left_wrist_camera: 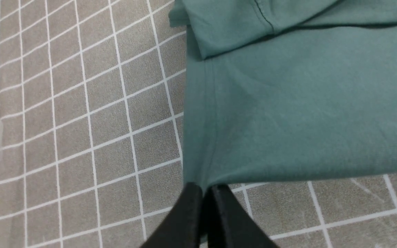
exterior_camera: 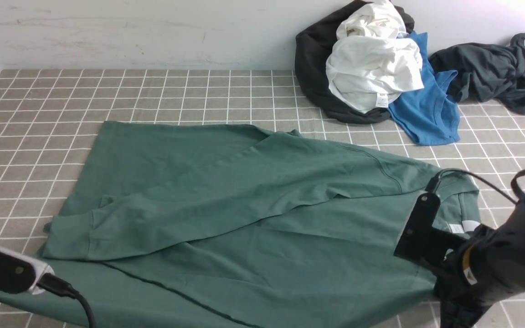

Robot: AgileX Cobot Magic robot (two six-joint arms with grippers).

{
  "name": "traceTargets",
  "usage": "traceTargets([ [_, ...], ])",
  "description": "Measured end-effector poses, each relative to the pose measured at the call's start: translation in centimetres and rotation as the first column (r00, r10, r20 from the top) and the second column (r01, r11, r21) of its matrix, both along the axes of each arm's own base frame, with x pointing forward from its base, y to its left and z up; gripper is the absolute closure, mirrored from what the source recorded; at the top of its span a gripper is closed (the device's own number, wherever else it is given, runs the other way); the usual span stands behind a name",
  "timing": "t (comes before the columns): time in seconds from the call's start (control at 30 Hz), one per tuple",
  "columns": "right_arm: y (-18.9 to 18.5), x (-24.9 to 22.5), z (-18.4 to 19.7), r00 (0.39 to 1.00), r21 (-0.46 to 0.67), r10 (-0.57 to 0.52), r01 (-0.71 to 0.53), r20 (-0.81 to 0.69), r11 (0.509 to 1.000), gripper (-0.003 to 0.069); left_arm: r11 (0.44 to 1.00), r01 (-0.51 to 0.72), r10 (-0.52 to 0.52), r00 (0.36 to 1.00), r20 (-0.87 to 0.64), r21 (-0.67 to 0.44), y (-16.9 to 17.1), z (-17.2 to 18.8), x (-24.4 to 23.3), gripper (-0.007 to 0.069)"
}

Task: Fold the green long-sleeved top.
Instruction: Use both arms simultaneously to clamp the lower edge of the clothing fabric, then use both arms to drag the lower edge of the fabric forward and fold it over the upper edge

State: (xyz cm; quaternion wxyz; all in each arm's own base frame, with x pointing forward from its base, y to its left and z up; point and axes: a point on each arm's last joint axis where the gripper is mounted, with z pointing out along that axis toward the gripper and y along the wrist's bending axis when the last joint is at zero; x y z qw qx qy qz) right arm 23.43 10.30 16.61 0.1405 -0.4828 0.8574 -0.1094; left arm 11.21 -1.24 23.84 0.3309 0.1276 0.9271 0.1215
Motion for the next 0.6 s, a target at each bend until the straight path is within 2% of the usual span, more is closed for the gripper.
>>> traceTargets([
  [0.03, -0.1, 0.2, 0.9, 0.999, -0.008, -0.050, 0.050, -0.005, 0.999, 0.0656, 0.999, -0.022, 0.022, 1.000, 0.002, -0.027, -0.2, 0.8, 0.2, 0.0619],
  [0.17, -0.2, 1.2, 3.1, 0.990, -0.019, -0.139, 0.139, -0.014, 0.990, 0.0656, 0.997, -0.044, 0.045, 0.999, 0.005, -0.059, -0.8, 2.6, 1.4, 0.0619],
  [0.3, -0.7, 3.5, 5.5, 0.972, 0.057, -0.234, 0.232, 0.026, 0.971, 0.0656, 0.999, -0.042, 0.041, 0.999, -0.013, -0.034, -1.9, 3.7, 4.1, 0.0619],
  [0.4, -1.6, 7.3, 7.9, 0.936, 0.176, -0.341, 0.322, 0.088, 0.930, 0.0656, 0.998, -0.061, 0.061, 0.998, -0.001, -0.016, -2.9, 4.5, 9.2, 0.0619],
  [0.6, -2.5, 13.2, 9.7, 0.891, 0.260, -0.430, 0.384, 0.146, 0.886, 0.0656, 0.991, -0.125, 0.128, 0.990, 0.068, -0.038, -2.3, 5.4, 18.5, 0.0619],
])
